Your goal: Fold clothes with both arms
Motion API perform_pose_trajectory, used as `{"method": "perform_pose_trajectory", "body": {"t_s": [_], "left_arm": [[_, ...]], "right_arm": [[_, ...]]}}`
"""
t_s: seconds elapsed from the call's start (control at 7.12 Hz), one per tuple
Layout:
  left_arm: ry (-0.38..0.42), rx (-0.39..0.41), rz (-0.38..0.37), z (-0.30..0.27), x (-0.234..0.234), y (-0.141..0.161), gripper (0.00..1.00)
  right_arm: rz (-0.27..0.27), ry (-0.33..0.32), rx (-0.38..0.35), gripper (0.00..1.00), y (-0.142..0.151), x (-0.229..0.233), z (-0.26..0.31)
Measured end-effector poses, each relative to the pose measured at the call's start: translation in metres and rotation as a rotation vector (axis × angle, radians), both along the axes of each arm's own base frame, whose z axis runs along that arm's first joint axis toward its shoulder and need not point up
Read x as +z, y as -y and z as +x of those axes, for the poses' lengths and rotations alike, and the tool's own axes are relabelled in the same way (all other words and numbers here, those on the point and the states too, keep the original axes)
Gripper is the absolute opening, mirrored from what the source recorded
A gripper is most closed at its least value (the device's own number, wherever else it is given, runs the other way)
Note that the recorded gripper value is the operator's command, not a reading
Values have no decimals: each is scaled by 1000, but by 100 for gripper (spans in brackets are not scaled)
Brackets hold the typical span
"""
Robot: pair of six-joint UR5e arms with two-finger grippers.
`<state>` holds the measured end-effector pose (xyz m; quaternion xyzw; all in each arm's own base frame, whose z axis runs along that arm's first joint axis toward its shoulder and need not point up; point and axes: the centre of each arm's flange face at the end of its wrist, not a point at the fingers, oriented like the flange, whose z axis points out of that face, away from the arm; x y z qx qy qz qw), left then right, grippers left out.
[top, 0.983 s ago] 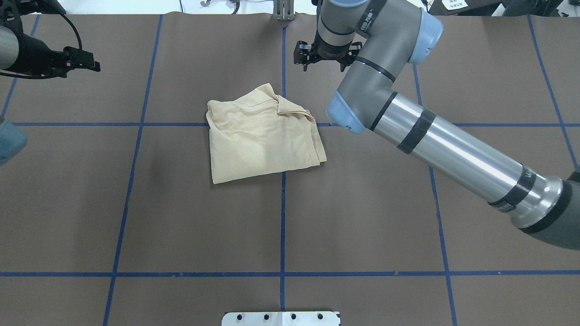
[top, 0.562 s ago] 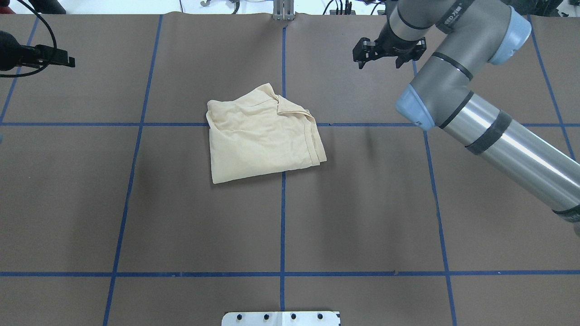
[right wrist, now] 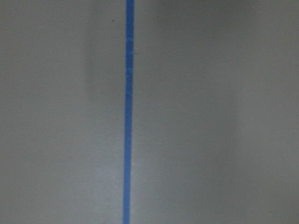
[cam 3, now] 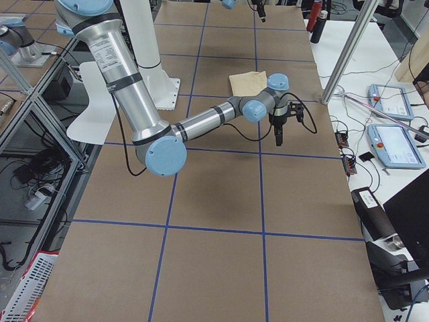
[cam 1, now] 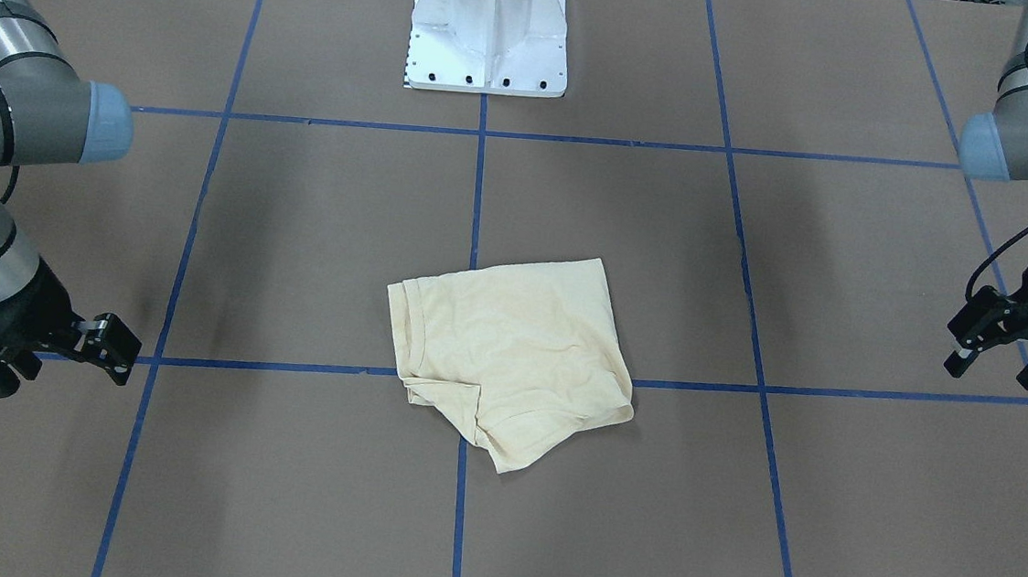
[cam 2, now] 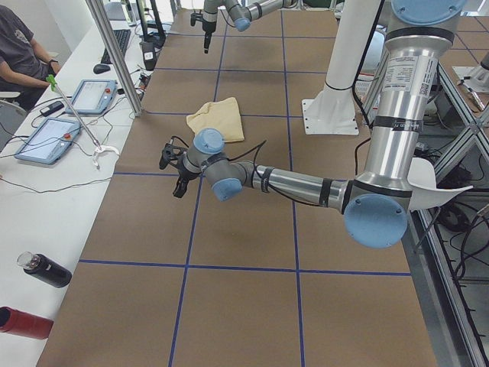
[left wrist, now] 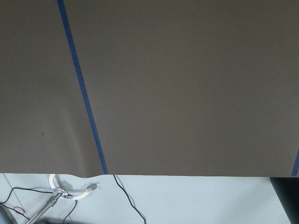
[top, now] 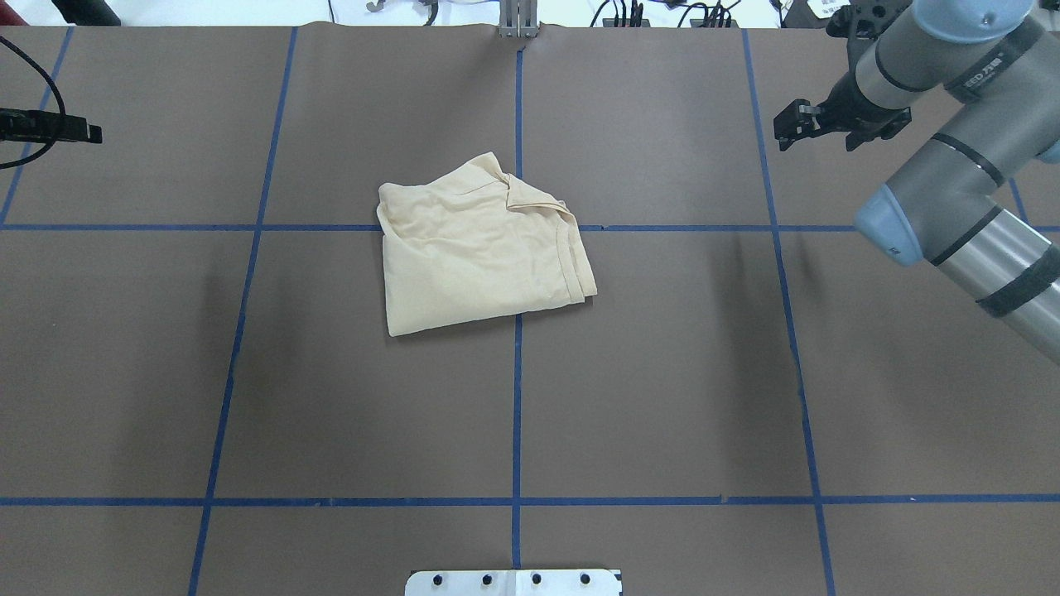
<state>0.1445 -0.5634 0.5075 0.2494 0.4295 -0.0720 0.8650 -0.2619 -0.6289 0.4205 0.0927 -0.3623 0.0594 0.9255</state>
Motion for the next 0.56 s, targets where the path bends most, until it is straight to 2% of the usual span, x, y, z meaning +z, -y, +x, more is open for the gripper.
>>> {"method": "perform_pose_trajectory", "body": {"t_s": [0.14,0.28,0.42,0.56], "left_arm": [[10,8,-8,-3,8,-3,100],[33,39,9,-11,15,-8,100],[89,88,46,-30,22,-8,100],[181,134,76,-64,30,-2,100]], "right_arm": [[-24,13,19,100,4,17,35],[-29,26,7,100,4,33,69],[-12,17,-23,100,-1,56,105],[18,-12,-59,100,-10,82,142]]}}
